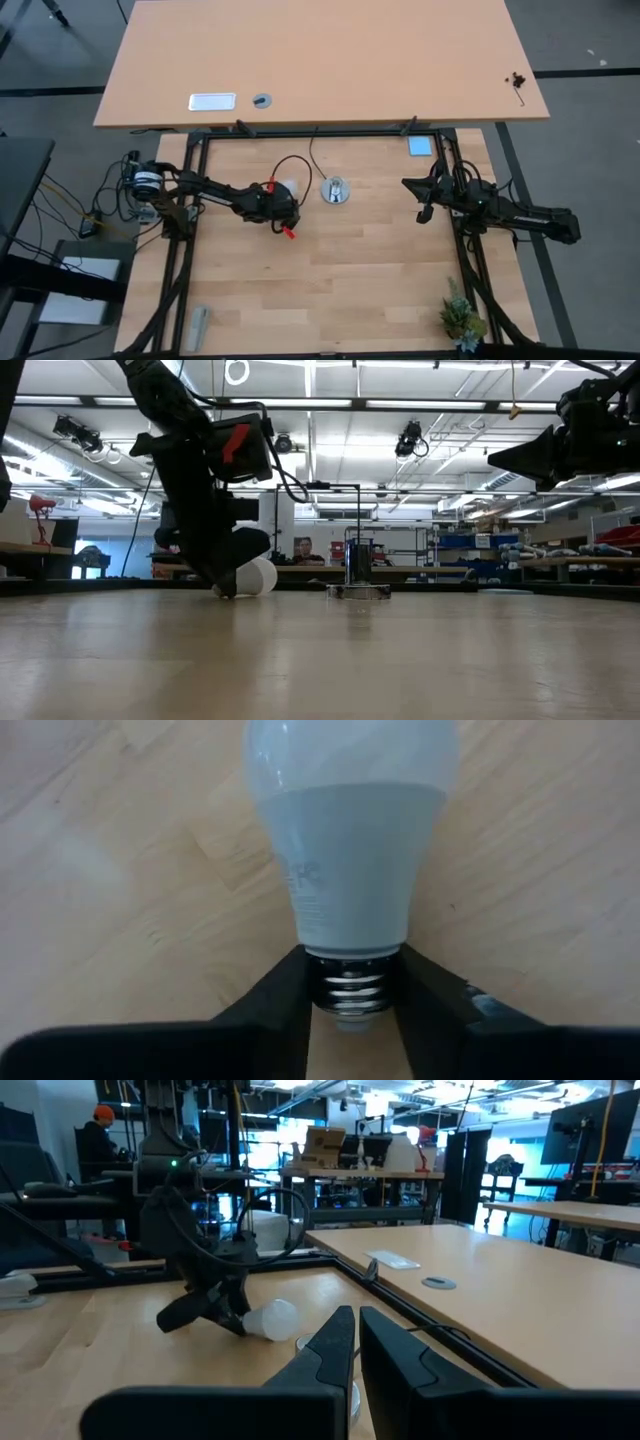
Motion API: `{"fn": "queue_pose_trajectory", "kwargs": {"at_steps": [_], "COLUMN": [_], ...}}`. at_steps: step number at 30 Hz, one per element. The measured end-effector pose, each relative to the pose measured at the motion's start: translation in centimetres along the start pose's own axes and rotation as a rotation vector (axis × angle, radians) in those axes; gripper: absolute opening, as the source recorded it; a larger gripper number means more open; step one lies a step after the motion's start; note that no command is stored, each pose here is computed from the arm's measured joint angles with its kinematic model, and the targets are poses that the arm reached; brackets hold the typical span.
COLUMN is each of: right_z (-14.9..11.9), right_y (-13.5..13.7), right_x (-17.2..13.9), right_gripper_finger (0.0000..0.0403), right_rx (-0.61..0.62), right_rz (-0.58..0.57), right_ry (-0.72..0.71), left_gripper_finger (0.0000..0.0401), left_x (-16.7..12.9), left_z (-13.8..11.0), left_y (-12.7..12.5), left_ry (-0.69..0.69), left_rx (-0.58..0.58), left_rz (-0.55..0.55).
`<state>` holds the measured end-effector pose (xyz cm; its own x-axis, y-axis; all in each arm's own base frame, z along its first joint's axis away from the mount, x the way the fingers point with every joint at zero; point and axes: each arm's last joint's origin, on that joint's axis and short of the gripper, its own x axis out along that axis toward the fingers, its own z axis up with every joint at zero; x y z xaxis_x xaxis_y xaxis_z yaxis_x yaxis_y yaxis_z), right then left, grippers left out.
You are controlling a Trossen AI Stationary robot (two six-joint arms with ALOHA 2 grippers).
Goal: Screw lightbulb
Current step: Insert the lightbulb into the lamp
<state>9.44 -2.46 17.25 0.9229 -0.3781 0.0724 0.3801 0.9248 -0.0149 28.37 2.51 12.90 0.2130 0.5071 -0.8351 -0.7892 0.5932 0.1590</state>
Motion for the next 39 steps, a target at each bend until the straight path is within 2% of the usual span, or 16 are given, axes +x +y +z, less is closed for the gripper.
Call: {"fn": "queue_pose_trajectory", "kwargs": {"at_steps": [2, 9, 23, 33, 39], "right_z": [0.0, 0.0, 0.0, 0.0, 0.0], "right_y": [0.0, 0.0, 0.0, 0.0, 0.0], "right_x": [0.0, 0.0, 0.0, 0.0, 0.0], "right_gripper_finger": [0.003, 0.003, 0.003, 0.003, 0.003], "right_rx": [0.0, 0.0, 0.0, 0.0, 0.0], "right_rz": [0.0, 0.0, 0.0, 0.0, 0.0], "right_ry": [0.0, 0.0, 0.0, 0.0, 0.0], "left_gripper_finger": [0.0095, 0.0103, 0.0098, 0.0098, 0.0098], "left_x": [-0.2, -1.2, -5.1, -5.6, -5.9], "left_z": [0.1, 1.0, 4.7, 6.0, 7.4], "left_y": [-0.1, -1.1, -3.8, -4.8, -5.2], "left_ry": [-0.005, -0.057, -0.197, -0.333, -0.433], "left_rx": [0.023, 0.066, 0.221, 0.316, 0.387], "left_rz": [0.008, -0.016, -0.102, -0.169, -0.245]}}
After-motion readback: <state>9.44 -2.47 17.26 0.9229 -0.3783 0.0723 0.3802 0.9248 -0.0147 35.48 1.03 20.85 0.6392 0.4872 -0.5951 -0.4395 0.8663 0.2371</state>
